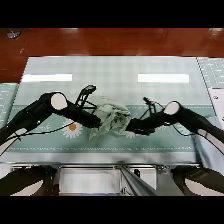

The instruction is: Fold the shirts.

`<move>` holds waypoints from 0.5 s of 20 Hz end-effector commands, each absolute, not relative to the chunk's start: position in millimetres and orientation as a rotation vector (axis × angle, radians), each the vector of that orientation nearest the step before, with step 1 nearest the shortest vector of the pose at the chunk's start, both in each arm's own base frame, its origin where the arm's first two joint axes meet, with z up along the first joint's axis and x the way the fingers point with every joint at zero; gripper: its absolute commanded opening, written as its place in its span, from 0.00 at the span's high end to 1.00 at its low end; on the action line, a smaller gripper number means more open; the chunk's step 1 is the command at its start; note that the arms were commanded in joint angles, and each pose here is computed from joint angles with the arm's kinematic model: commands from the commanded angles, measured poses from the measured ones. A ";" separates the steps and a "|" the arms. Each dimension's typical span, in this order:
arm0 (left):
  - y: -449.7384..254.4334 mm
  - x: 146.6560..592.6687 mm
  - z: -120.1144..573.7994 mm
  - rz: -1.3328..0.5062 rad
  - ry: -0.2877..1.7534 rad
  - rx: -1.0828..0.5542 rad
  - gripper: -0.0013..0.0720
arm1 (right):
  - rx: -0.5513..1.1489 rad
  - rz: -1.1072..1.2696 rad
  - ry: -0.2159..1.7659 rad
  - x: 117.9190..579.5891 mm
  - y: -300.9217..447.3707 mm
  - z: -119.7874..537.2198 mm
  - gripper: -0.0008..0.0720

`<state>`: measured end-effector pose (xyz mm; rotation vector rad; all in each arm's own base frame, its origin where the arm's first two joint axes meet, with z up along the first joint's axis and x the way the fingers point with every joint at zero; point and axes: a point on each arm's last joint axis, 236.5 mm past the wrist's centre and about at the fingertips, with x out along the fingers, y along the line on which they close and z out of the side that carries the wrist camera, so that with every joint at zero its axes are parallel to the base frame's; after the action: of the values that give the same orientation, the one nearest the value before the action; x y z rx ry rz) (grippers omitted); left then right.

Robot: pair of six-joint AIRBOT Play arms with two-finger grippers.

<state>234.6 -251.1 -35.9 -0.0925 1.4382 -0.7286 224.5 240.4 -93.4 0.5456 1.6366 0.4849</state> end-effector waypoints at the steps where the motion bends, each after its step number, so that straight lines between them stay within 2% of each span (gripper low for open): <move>1: -254.0 237.8 -30.7 -0.733 1.425 -0.123 0.96 | 0.539 0.527 1.651 232.0 278.6 -99.2 0.15; 2: -254.2 238.8 -30.7 -0.731 1.421 -0.124 0.96 | 0.551 0.535 1.657 235.0 286.4 -98.2 0.26; 3: -254.5 240.5 -30.4 -0.729 1.414 -0.126 0.96 | 0.553 0.543 1.653 239.2 290.9 -96.9 0.53; 4: -254.7 243.1 -29.1 -0.727 1.405 -0.130 0.96 | 0.540 0.561 1.637 243.2 293.7 -94.0 0.90; 5: -254.4 247.2 -25.7 -0.725 1.394 -0.136 0.96 | 0.518 0.599 1.612 248.0 296.0 -86.7 0.95; 7: -252.4 266.2 -3.2 -0.719 1.324 -0.159 0.96 | 0.459 0.637 1.535 272.8 290.3 -59.7 0.95; 10: -237.4 317.8 70.3 -0.690 1.110 -0.210 0.96 | 0.386 0.605 1.282 349.5 261.6 28.9 0.95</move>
<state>283.2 -248.7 18.1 -0.1737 1.2609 -0.7109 300.6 283.6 -32.9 0.4623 1.4485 0.6246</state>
